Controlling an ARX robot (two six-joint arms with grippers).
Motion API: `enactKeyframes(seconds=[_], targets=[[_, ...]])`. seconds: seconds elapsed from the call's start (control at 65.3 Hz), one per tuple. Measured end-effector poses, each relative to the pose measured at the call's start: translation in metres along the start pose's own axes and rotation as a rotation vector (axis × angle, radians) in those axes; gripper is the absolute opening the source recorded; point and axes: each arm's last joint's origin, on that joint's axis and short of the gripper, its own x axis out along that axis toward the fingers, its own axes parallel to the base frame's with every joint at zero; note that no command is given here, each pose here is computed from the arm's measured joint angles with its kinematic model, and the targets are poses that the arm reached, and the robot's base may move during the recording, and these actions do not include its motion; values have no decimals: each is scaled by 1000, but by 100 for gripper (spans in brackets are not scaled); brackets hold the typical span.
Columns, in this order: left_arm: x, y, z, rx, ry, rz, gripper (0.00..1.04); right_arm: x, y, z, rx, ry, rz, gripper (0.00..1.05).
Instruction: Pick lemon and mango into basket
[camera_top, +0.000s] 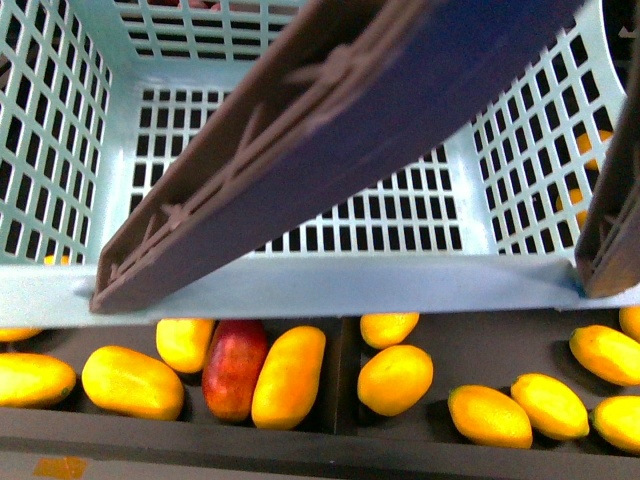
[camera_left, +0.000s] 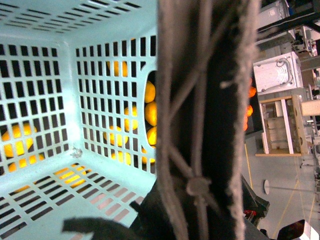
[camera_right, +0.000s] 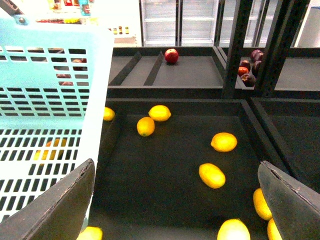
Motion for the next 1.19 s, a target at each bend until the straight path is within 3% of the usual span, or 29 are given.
enactKeyframes(seconds=[0.444, 0.49, 0.536, 0.582, 0.689, 0.873, 0.996, 1.087, 1.195], targets=[[6, -5, -10, 23, 21, -16, 5, 0, 0, 0, 0, 0, 0, 96], [6, -5, -10, 23, 21, -16, 5, 0, -1, -1, 46, 62, -62, 96], [6, -5, -9, 23, 20, -15, 5, 2, -5, -3, 137, 240, -218, 96], [6, -5, -10, 23, 20, -14, 5, 9, -13, -5, 245, 315, -299, 96], [6, -5, -10, 23, 19, -14, 5, 25, -36, -3, 327, 312, -378, 96], [6, -5, -10, 23, 21, -15, 5, 69, -90, -4, 277, 293, -522, 96], [6, -5, -10, 23, 21, -15, 5, 113, -121, -30, 297, 369, -535, 96], [6, -5, -10, 24, 21, -15, 5, 149, -138, -75, 358, 532, -536, 96], [6, -5, -10, 24, 21, -15, 5, 172, -140, -116, 413, 674, -534, 96]])
